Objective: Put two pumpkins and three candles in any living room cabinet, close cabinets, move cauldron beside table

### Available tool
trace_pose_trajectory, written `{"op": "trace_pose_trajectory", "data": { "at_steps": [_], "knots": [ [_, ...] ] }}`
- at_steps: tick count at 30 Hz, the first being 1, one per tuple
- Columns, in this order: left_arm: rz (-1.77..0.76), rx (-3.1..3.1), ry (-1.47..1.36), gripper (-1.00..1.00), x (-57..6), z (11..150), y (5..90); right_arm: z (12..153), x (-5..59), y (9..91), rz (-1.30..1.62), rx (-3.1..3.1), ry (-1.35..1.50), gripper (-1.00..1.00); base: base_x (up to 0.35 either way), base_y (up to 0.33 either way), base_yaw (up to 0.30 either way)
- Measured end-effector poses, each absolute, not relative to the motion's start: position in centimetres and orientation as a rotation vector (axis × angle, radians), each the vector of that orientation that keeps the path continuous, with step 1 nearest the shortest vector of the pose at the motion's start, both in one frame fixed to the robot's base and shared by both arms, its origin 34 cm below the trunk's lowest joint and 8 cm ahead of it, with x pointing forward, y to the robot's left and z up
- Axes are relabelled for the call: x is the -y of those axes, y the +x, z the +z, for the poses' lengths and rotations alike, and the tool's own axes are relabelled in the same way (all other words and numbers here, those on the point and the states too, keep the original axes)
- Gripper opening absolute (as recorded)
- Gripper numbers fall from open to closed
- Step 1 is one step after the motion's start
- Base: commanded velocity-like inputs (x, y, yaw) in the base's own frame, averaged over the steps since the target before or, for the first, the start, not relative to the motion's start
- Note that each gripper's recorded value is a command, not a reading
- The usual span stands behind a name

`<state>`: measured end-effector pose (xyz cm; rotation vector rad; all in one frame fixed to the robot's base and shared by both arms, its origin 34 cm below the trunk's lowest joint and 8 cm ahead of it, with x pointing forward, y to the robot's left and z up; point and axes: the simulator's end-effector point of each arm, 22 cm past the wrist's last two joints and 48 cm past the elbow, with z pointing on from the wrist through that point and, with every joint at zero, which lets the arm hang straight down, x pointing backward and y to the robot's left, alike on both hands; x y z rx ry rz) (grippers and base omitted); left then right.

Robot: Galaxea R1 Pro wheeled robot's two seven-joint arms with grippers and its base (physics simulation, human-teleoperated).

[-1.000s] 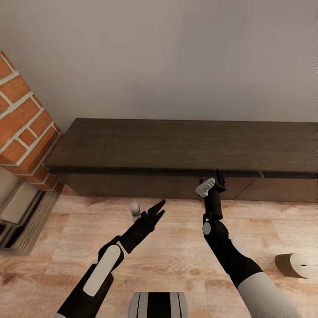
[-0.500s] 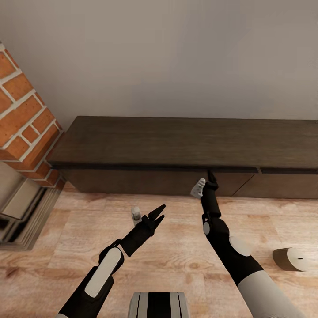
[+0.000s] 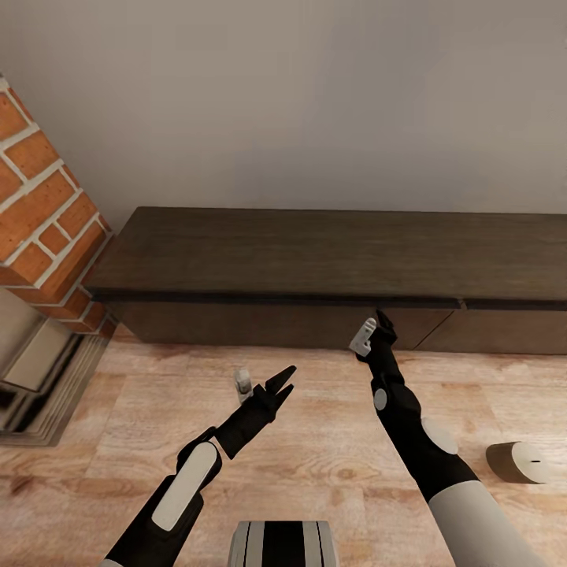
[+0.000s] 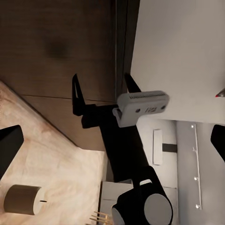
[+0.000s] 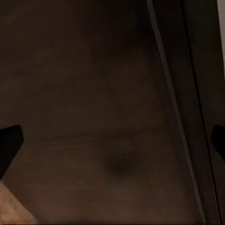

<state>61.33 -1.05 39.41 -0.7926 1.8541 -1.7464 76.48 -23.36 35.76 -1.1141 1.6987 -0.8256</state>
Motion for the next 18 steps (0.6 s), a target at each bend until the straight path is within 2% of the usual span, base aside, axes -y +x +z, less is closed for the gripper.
{"op": "trace_pose_trajectory", "data": {
  "at_steps": [18],
  "knots": [
    [-1.742,-1.858,-0.796,1.0,1.1,39.2,61.3,33.9,23.0,75.7,-0.754,-1.769,-1.127,1.0,0.0,0.0,0.0]
  ]
}}
